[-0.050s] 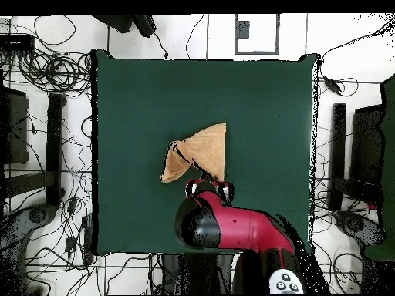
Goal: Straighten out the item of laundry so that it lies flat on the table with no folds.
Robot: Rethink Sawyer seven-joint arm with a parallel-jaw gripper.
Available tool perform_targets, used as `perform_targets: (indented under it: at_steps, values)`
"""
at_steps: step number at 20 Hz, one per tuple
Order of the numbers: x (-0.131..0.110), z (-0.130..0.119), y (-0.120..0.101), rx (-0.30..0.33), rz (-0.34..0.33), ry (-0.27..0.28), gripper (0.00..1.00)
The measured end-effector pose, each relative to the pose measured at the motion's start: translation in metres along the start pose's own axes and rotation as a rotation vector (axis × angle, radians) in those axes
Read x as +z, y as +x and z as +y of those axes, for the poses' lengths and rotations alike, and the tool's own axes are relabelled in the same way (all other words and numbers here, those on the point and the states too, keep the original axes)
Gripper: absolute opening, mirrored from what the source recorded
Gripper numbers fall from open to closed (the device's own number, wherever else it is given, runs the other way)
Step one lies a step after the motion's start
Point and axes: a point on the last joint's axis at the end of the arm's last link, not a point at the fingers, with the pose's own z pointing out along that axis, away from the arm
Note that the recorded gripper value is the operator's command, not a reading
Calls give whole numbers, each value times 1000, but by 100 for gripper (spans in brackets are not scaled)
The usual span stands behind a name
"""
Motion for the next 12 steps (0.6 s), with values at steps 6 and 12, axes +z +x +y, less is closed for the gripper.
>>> perform_targets:
  at_steps: [6, 12]
  values:
    - [-8, -24, -14, -28, -32, 63, 0]
    - [-21, -16, -22, -90, -70, 117, 0]
